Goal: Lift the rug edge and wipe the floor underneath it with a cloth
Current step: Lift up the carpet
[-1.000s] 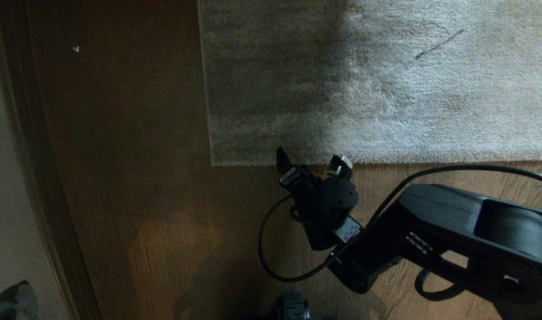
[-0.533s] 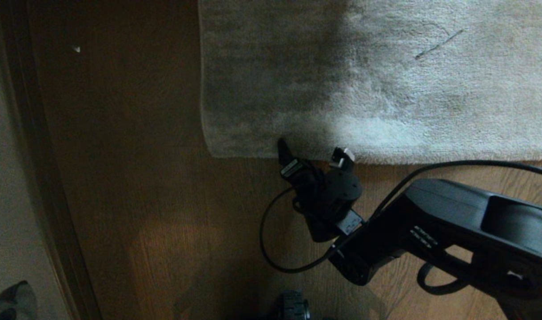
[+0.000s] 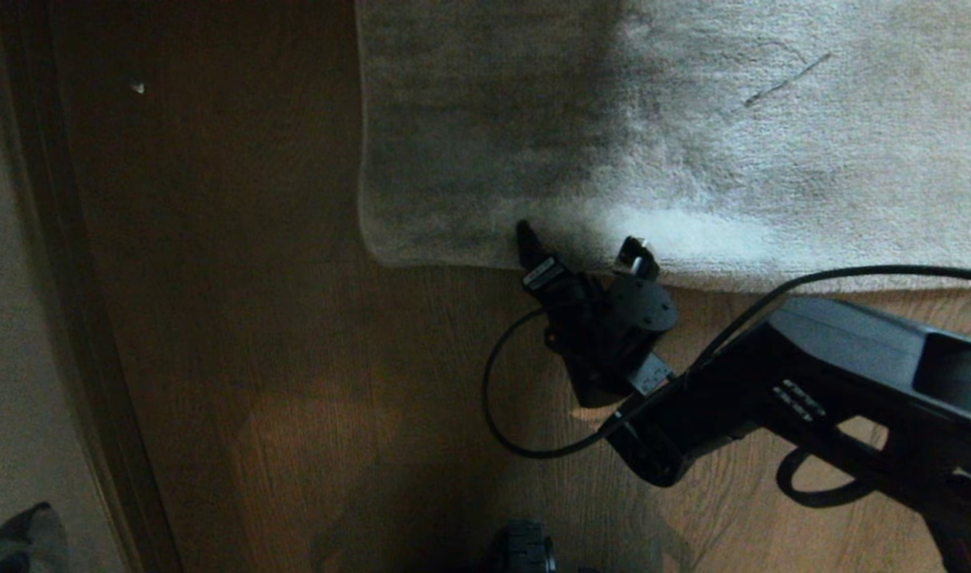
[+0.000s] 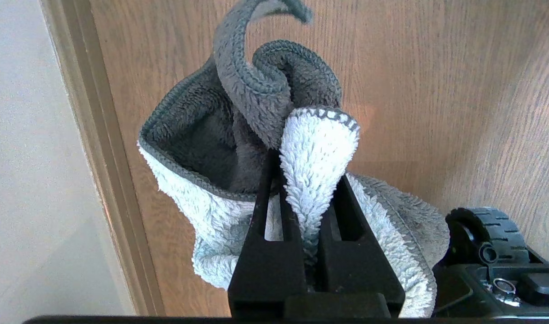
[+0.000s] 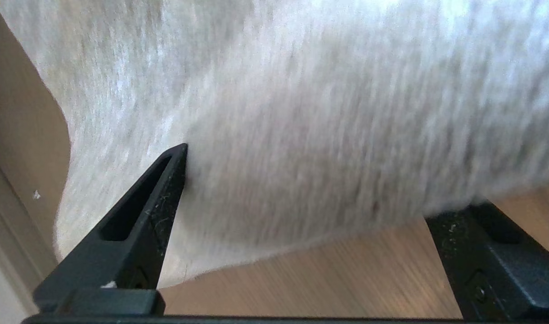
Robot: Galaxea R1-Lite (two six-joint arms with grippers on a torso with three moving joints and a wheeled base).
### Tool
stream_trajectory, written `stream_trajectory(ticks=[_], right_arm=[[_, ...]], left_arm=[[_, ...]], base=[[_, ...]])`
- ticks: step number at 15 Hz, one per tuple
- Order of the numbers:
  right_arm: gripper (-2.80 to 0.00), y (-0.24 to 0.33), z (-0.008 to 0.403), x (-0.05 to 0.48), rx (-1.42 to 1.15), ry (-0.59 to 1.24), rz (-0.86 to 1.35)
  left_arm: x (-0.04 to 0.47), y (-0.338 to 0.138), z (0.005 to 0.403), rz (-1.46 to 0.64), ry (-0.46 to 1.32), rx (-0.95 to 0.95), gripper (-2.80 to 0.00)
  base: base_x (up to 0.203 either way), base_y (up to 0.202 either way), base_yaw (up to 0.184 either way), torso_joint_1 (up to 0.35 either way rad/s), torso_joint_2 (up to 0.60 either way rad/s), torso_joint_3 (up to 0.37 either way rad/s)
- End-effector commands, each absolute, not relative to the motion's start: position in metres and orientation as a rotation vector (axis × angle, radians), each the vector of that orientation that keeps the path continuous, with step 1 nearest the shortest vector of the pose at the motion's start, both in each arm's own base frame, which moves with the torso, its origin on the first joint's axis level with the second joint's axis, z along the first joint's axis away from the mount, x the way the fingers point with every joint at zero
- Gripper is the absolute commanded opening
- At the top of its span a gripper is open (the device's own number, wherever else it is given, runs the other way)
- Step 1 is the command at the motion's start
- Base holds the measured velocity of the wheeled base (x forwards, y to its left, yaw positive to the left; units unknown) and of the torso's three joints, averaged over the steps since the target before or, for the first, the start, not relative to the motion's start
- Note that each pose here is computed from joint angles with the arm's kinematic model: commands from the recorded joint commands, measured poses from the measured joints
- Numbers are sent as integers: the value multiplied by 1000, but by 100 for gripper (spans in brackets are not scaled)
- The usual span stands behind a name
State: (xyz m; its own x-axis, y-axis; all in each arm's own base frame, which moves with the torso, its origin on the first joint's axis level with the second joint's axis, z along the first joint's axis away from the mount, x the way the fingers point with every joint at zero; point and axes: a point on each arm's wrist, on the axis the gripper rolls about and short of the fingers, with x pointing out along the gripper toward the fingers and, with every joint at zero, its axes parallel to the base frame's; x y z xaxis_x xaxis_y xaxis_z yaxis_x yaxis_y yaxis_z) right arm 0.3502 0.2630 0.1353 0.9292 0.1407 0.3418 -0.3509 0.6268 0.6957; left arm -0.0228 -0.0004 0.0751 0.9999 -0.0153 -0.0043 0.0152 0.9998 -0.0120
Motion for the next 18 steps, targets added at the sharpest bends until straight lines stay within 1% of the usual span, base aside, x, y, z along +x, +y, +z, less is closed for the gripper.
stream_trajectory(ticks=[1,8,18], right_arm=[[0,256,155,345,873,-334,317],[0,246,178,331,839,-341,421],[0,245,173,330,801,-326,438]], left_arm=[[-23,0,75,-15,5,-12,-280],[-23,0,75,-15,5,-12,-280],[-23,0,75,-15,5,-12,-280]], base=[[0,0,0,0,0,0],[0,0,0,0,0,0],[0,0,0,0,0,0]])
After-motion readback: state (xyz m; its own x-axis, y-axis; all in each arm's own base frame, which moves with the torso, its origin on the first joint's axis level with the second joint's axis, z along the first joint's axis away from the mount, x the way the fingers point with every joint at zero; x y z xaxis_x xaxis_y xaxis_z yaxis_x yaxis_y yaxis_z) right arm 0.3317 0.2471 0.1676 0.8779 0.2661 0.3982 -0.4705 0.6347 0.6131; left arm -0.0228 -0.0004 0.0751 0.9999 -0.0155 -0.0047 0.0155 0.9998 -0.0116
